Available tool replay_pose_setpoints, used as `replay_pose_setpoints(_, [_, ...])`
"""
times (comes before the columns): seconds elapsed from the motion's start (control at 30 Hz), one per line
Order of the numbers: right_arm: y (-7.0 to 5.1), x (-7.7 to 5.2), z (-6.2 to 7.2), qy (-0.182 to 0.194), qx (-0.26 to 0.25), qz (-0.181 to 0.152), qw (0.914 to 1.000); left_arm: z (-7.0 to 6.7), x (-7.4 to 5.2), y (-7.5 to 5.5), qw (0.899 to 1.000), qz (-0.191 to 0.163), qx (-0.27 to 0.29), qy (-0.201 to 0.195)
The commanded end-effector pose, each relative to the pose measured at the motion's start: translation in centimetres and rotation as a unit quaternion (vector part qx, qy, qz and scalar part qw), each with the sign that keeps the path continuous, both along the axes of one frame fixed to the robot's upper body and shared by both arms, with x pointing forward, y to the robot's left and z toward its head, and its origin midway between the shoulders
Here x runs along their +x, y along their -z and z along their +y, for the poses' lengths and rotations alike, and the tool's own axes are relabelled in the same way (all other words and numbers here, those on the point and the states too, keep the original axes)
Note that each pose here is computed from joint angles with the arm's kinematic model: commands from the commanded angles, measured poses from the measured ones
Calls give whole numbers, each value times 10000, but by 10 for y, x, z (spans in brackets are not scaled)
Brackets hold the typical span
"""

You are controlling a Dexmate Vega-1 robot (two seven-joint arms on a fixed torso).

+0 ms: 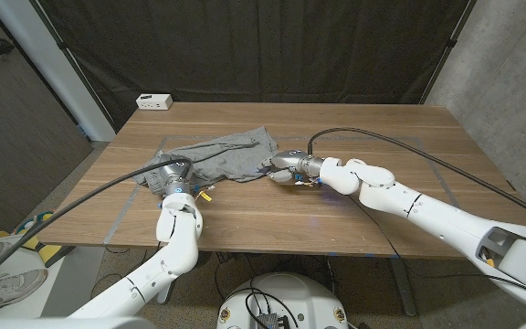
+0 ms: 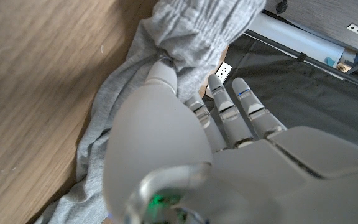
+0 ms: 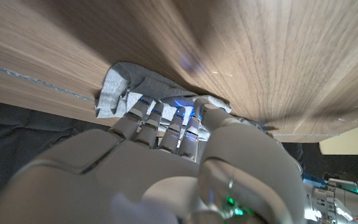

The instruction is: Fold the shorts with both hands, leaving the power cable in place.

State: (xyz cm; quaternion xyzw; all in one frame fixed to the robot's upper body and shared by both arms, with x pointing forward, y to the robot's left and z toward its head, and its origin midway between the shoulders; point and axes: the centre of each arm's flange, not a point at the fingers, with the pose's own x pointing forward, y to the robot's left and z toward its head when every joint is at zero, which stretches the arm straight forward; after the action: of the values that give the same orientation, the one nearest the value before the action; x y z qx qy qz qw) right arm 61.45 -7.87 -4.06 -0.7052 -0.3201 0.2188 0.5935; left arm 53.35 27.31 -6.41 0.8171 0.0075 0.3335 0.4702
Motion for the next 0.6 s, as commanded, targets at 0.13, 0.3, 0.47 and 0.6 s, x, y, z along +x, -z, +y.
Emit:
replay_pose_setpoints(0.13, [5,4,-3,125,-62,-18,9999,-7,-1,-16,9963,490,711,-31])
replay_pose_setpoints(0.3, [6,4,-5,125,-12,-67,9999,-10,-5,-22,9931,445,1078,73])
replay_pose_setpoints(0.47, [8,6,-7,172,3,32,9998,-12,-11,-27,9886,338,1461,111])
replay_pose_setpoints(0.6, [11,6,-4,136,-54,11,9999,-12,-16,-30,9840,165,1770,99])
